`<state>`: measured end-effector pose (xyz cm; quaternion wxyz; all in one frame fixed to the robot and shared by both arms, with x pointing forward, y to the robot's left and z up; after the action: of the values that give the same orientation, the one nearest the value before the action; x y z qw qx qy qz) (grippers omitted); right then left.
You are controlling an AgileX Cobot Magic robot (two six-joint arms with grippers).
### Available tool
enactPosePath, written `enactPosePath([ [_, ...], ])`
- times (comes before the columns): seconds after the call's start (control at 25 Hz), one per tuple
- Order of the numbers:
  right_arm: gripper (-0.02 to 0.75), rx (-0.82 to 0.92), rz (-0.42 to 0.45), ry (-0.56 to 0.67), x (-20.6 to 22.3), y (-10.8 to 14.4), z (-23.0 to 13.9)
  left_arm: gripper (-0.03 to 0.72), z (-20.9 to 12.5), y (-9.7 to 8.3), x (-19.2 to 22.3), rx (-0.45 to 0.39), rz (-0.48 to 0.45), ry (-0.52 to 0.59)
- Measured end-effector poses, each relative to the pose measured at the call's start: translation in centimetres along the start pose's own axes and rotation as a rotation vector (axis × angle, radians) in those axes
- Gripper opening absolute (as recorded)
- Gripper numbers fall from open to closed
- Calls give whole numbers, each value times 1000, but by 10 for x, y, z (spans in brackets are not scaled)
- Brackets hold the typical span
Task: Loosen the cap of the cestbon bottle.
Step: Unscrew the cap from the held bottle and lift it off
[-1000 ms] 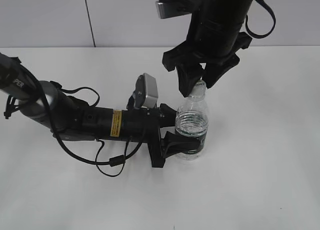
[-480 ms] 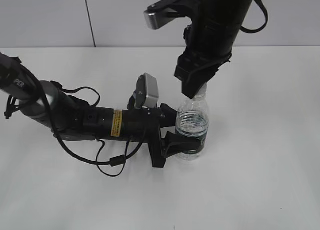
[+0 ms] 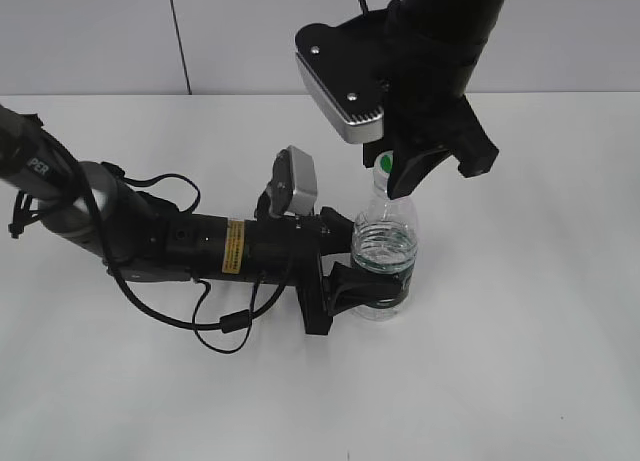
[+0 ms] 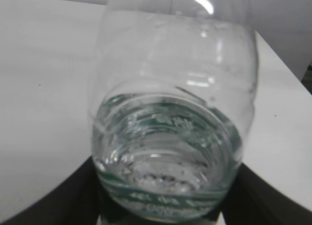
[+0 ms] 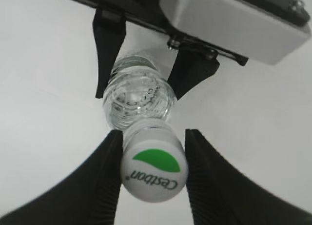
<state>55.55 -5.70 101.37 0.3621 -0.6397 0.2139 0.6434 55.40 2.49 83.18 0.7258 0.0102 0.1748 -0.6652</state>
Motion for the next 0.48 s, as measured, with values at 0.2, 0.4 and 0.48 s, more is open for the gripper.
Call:
enactPosePath([
  [0.2, 296, -111, -14, 1, -4, -3, 0, 421, 0, 1, 0, -6, 5, -3],
  [0.4, 296, -112, -50, -16, -15, -5, 4, 420, 1, 1, 0, -8, 10, -4],
  [0.48, 296, -108, -69, -26, -21, -5, 6, 420, 1, 1, 0, -6, 11, -4],
])
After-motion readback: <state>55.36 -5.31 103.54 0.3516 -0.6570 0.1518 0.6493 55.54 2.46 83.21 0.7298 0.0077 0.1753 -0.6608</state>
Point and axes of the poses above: a point on each arm's last joint axis where the gripper is mounted, x pointing out along that axis toward the gripper, y along the wrist's bending axis when the last joint is at zero, z = x × y, the point moved 3 cm from there along x, pointing out along that axis toward the gripper, and after that the axes turned 8 degrees about -x, right-handed, at the moved point
